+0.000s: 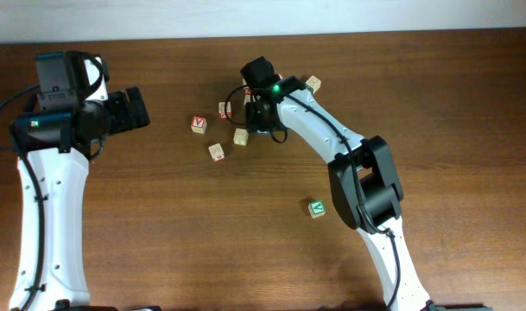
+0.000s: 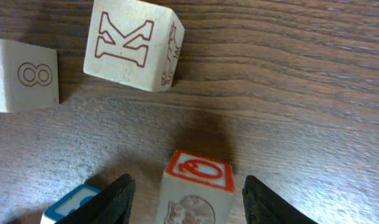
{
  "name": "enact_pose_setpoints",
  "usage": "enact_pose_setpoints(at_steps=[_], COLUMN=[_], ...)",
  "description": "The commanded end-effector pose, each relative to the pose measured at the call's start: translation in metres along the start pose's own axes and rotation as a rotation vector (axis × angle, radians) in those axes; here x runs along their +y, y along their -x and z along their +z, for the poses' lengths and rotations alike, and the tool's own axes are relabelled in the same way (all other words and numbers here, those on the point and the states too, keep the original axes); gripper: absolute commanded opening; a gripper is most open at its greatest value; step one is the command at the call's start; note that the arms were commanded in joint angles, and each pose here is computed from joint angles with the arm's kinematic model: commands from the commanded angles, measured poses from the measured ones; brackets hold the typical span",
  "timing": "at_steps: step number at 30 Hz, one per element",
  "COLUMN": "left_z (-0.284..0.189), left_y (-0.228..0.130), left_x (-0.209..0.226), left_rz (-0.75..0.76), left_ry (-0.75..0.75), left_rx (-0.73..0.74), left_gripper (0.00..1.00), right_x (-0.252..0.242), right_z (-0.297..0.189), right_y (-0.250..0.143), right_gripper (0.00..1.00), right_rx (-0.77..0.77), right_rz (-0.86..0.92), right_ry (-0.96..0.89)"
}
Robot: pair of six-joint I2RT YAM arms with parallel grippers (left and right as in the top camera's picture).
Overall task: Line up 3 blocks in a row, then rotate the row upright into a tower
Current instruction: 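Move the right gripper to the red-bordered Q block and grasp it, then place the red Q block left of the green V block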
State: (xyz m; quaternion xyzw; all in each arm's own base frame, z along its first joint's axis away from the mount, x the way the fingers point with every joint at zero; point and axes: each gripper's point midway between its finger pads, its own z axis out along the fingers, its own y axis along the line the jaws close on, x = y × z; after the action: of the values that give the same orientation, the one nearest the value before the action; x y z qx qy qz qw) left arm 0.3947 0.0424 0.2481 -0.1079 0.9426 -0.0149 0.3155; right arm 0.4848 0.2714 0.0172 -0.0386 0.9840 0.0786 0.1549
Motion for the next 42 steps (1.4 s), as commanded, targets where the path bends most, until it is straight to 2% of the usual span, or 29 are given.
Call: enact_pose_setpoints(at_steps=[1, 7, 9, 14, 17, 18, 25, 30, 33, 35, 37, 38, 42], left_z=[-0.004, -0.004, -0.004, -0.004, -0.004, -0.004, -0.004, -0.004, -0.004, -0.004, -0.004, -0.004, -0.004], left_y=[0.006, 0.006, 0.006, 0.006, 0.006, 0.006, 0.006, 0.006, 0.006, 0.006, 0.006, 0.006, 0.006], left_x=[0.001, 0.001, 0.001, 0.001, 0.001, 0.001, 0.001, 0.001, 0.001, 0.001, 0.001, 0.001, 0.001], left_rz=[-0.011, -0.011, -0.011, -0.012, -0.011, -0.011, -0.011, -0.011, -0.011, -0.011, -0.011, -0.011, -0.012], left_ry=[0.003, 0.004, 0.003, 0.004, 0.003, 0.004, 0.003, 0.003, 0.004, 0.004, 0.004, 0.003, 0.004], left_rx=[-0.017, -0.017, -0.017, -0.017, -0.017, -0.017, -0.017, -0.017, -0.017, -0.017, -0.017, -0.017, -0.017], left_gripper=[0.99, 0.99, 0.99, 0.99, 0.99, 0.99, 0.99, 0.99, 0.99, 0.99, 0.99, 0.99, 0.99], right_x=[0.002, -0.001, -0.001, 0.007, 0.016, 0.021, 0.004, 0.006, 0.012, 0.001, -0.004, -0.005, -0.020], right_z=[-0.001, -0.008, -0.033, -0.141, -0.201, -0.230, -0.293, -0.333, -0.321, -0.290, -0.249, -0.212, -0.134], right_y=[0.013, 0.007, 0.007, 0.020, 0.007, -0.009, -0.056, -0.068, -0.094, -0.113, -0.130, -0.145, -0.192], right_gripper=[0.43, 0.28, 0.24, 0.23, 0.23, 0.23, 0.23, 0.22, 0.22, 0.22, 0.22, 0.22, 0.22], right_rx=[-0.052, -0.018, 0.004, -0.034, -0.020, 0.011, 0.091, 0.018, 0.099, 0.187, 0.253, 0.294, 0.391], right_rz=[-0.011, -0.043, -0.061, -0.114, -0.119, -0.120, -0.112, -0.133, -0.171, -0.139, -0.127, -0.138, -0.106], right_ry=[-0.017, -0.032, -0.038, -0.011, 0.065, 0.125, 0.124, 0.160, 0.139, 0.023, -0.056, -0.074, -0.073])
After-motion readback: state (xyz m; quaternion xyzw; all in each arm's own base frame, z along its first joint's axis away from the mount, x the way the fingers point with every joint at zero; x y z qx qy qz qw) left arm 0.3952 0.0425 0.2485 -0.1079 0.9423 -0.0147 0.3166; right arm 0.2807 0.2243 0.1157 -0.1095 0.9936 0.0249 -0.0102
